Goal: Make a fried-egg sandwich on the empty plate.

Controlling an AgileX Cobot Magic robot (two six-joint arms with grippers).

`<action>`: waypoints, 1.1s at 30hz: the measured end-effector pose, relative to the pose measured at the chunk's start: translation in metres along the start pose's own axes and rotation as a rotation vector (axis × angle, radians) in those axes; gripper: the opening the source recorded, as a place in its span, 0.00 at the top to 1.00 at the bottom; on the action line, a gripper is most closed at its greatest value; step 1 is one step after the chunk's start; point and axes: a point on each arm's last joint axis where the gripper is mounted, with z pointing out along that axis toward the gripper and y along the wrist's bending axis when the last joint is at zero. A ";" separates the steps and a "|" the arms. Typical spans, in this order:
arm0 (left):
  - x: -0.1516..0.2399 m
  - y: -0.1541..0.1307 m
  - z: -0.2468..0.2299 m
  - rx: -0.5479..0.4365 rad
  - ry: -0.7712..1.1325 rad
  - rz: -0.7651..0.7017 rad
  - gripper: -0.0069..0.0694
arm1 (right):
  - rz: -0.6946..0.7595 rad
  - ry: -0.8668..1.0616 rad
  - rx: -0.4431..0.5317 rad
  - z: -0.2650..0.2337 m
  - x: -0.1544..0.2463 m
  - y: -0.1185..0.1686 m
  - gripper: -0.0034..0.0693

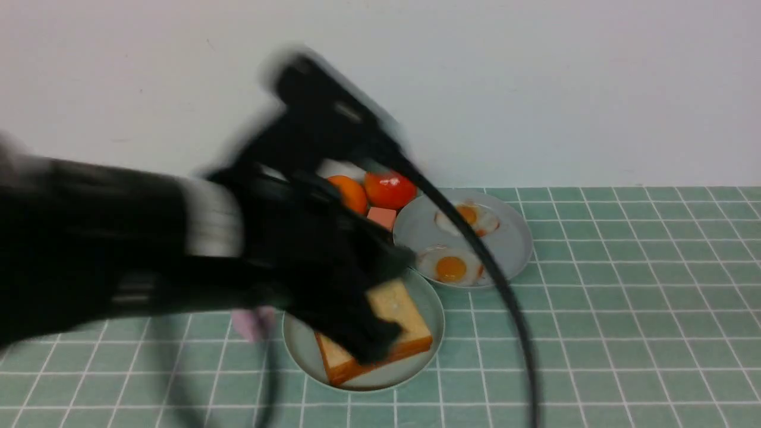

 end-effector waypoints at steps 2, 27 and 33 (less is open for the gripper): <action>0.006 0.000 -0.022 -0.008 -0.034 -0.038 0.90 | -0.001 0.002 -0.001 -0.002 0.002 0.000 0.85; 0.166 -0.013 -0.088 0.017 -0.391 -0.261 0.93 | 0.249 -0.200 0.030 -0.008 0.079 -0.011 0.95; 0.169 -0.013 -0.088 0.016 -0.365 -0.262 0.93 | 0.256 -0.138 0.043 0.011 0.088 -0.013 0.95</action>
